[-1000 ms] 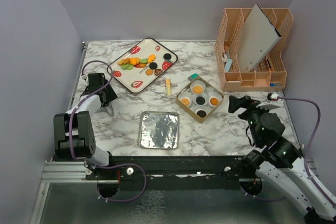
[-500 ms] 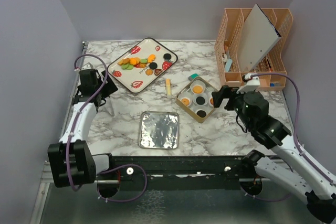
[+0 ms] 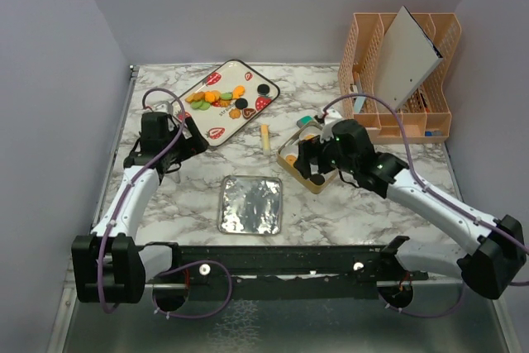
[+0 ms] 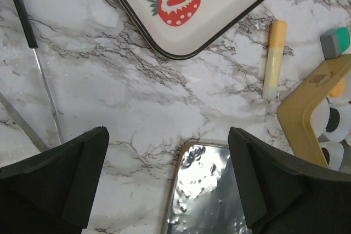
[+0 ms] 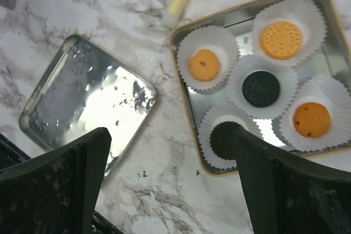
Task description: Pack the cookies
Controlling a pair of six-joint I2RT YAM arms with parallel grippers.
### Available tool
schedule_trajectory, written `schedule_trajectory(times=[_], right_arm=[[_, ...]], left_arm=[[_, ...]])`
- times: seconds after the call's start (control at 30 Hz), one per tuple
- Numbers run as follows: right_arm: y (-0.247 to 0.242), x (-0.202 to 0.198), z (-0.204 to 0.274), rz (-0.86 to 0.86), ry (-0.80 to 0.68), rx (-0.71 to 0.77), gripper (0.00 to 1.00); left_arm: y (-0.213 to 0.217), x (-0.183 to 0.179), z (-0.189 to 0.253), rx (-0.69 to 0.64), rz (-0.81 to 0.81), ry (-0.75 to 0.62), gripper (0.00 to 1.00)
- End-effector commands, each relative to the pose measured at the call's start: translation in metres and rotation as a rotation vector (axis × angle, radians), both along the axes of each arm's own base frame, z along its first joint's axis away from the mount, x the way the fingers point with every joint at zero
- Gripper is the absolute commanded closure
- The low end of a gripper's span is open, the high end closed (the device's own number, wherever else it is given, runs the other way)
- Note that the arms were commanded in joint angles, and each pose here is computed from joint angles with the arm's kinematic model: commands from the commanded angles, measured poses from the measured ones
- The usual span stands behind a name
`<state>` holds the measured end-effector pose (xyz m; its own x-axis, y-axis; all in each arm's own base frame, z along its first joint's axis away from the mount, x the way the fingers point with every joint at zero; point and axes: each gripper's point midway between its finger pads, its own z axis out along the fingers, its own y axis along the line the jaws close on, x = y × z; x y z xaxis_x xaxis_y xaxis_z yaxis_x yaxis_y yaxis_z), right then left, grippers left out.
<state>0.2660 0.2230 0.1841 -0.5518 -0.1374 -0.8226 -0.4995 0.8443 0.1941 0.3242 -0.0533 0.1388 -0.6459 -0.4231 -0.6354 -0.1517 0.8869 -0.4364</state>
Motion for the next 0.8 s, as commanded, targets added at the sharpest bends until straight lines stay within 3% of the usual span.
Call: schedule_trajectory(times=[0.0, 0.27, 0.5, 0.77], right_arm=[[0.037, -0.016, -0.007, 0.198, 0.027, -0.035, 0.00], [0.054, -0.028, -0.057, 0.180, 0.205, -0.192, 0.02], [0.061, -0.044, -0.110, -0.003, 0.365, -0.266, 0.10], [0.067, -0.050, -0.136, -0.135, 0.445, -0.238, 0.18]], left_arm=[[-0.017, -0.015, -0.001, 0.033, -0.102, 0.012, 0.02], [-0.034, -0.034, -0.022, 0.160, -0.178, 0.050, 0.03], [-0.033, -0.039, -0.015, 0.239, -0.185, 0.030, 0.02], [-0.041, -0.042, -0.006, 0.254, -0.215, -0.007, 0.02]])
